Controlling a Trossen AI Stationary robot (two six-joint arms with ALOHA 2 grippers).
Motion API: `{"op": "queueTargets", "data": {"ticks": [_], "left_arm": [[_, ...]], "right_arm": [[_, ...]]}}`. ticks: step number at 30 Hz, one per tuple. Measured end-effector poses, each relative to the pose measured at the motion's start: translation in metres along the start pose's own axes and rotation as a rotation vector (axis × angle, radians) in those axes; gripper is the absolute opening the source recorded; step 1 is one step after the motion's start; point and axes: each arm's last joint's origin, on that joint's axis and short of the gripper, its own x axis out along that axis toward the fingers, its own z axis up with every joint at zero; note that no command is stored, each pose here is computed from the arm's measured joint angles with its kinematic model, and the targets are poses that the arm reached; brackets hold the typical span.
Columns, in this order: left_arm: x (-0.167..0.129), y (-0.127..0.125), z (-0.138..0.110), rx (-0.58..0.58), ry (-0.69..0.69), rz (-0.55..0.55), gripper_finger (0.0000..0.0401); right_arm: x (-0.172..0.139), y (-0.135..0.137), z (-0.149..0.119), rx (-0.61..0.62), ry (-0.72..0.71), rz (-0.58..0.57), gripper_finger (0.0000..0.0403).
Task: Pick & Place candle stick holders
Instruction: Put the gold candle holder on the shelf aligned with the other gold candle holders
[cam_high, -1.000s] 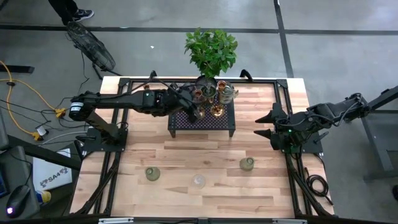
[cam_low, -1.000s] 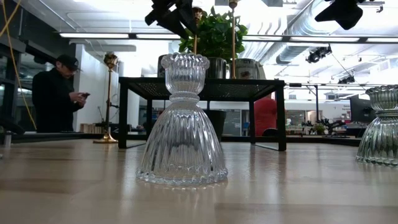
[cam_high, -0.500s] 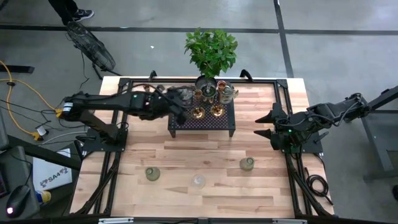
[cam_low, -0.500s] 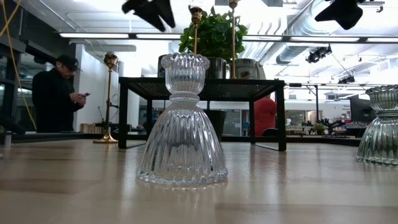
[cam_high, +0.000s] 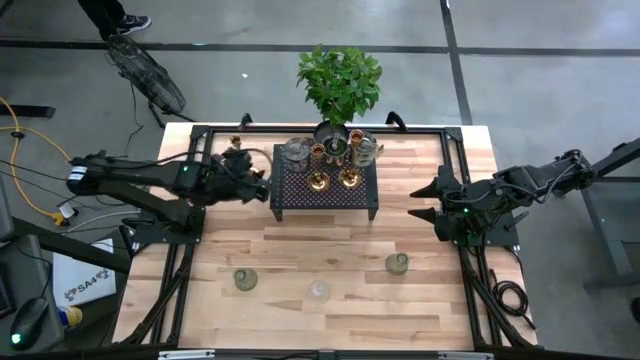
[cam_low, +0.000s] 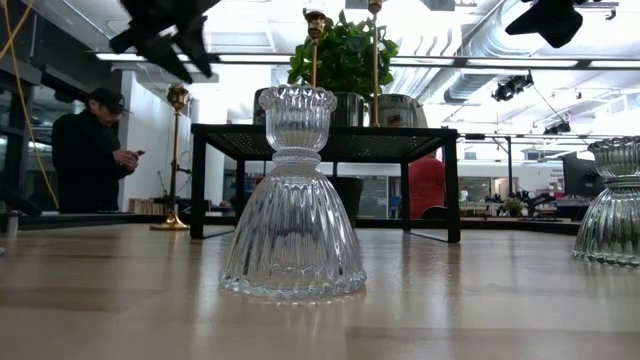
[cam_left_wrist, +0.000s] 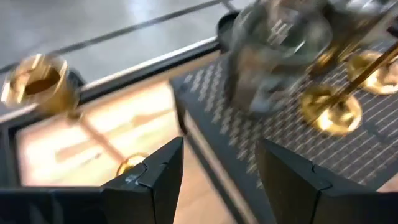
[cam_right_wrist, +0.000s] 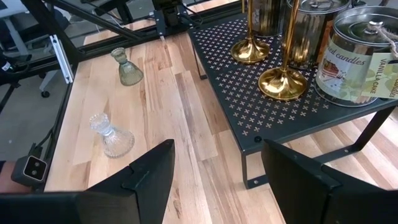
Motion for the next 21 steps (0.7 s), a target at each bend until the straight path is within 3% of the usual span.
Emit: {"op": "queueTargets", "data": {"ticks": [11, 21], "left_arm": [[0.011, 0.033, -0.056, -0.049, -0.087, 0.05, 0.0194], [0.037, 0.038, -0.088, -0.019, -0.279, 0.116, 0.0194]], "right_arm": [[0.0, 0.0, 0.0, 0.0, 0.0, 0.0, 0.0233], [0.0, 0.0, 0.0, 0.0, 0.001, 0.0, 0.0233]]}}
